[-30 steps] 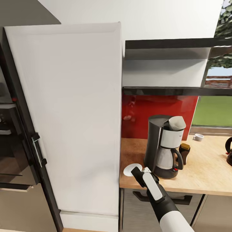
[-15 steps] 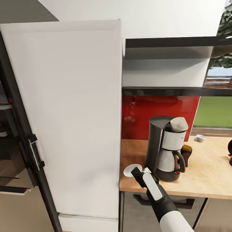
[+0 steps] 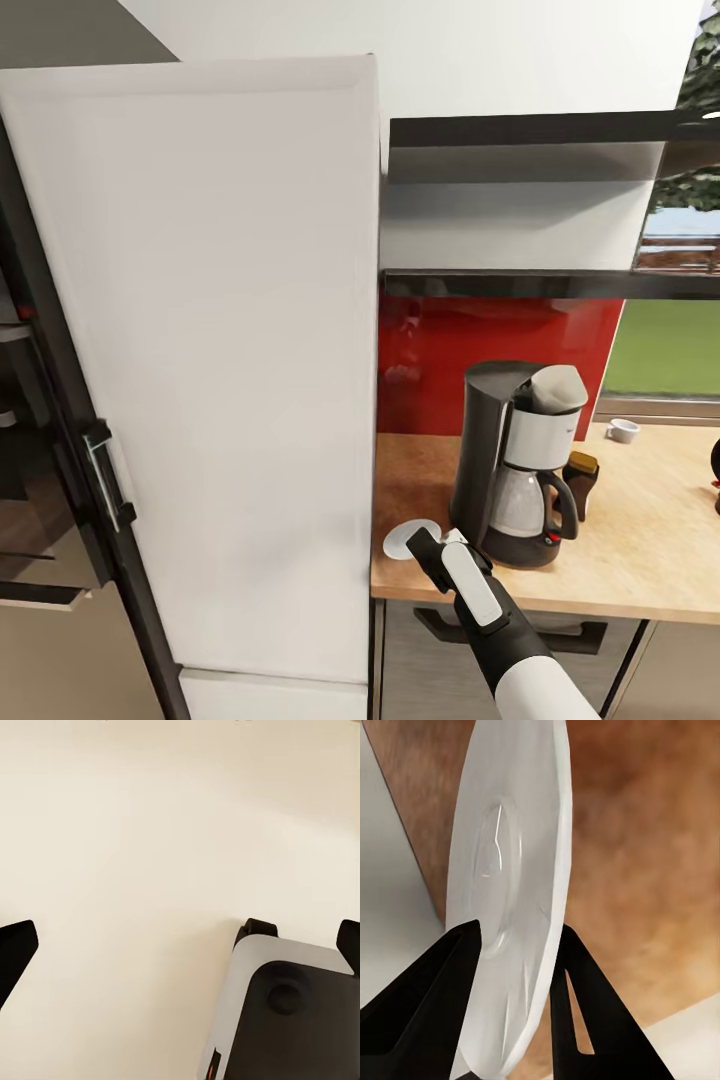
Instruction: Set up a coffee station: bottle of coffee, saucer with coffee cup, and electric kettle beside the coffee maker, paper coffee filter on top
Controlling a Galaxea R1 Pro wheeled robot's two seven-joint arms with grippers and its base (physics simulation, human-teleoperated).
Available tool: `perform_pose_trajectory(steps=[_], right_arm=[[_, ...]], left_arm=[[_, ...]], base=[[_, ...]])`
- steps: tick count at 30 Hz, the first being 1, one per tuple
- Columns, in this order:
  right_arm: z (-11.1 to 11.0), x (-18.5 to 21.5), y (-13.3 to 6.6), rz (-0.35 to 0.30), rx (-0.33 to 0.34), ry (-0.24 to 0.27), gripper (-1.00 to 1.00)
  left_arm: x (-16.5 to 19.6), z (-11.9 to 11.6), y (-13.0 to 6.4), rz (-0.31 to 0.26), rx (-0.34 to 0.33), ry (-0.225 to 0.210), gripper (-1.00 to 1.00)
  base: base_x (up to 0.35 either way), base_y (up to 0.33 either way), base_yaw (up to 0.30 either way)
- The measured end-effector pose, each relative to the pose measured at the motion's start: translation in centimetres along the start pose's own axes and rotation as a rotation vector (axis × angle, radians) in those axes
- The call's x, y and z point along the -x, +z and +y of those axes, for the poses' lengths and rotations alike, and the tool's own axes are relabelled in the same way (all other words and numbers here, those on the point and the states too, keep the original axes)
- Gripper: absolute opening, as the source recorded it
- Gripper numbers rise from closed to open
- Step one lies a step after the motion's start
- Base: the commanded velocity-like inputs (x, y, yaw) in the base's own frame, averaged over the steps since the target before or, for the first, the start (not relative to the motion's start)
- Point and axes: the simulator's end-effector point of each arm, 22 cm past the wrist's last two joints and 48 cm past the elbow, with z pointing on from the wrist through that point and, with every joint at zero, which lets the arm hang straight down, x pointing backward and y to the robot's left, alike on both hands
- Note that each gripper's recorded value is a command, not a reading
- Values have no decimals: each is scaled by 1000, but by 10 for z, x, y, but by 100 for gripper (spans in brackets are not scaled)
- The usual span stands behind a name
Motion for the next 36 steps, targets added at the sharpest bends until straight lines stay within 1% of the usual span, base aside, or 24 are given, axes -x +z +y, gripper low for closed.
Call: perform_pose_trajectory(steps=[30,31,36], right_arm=[[-1,0,0,0,-2,-2,-100],[-1,0,0,0,-2,-2,100],[-1,0,0,0,-2,-3,100]], left_arm=[[0,0,0,0,0,0,100],[0,0,0,0,0,0,100],[0,0,0,1,0,0,100]], base=[[33,0,0],[47,0,0],[12,0,0]])
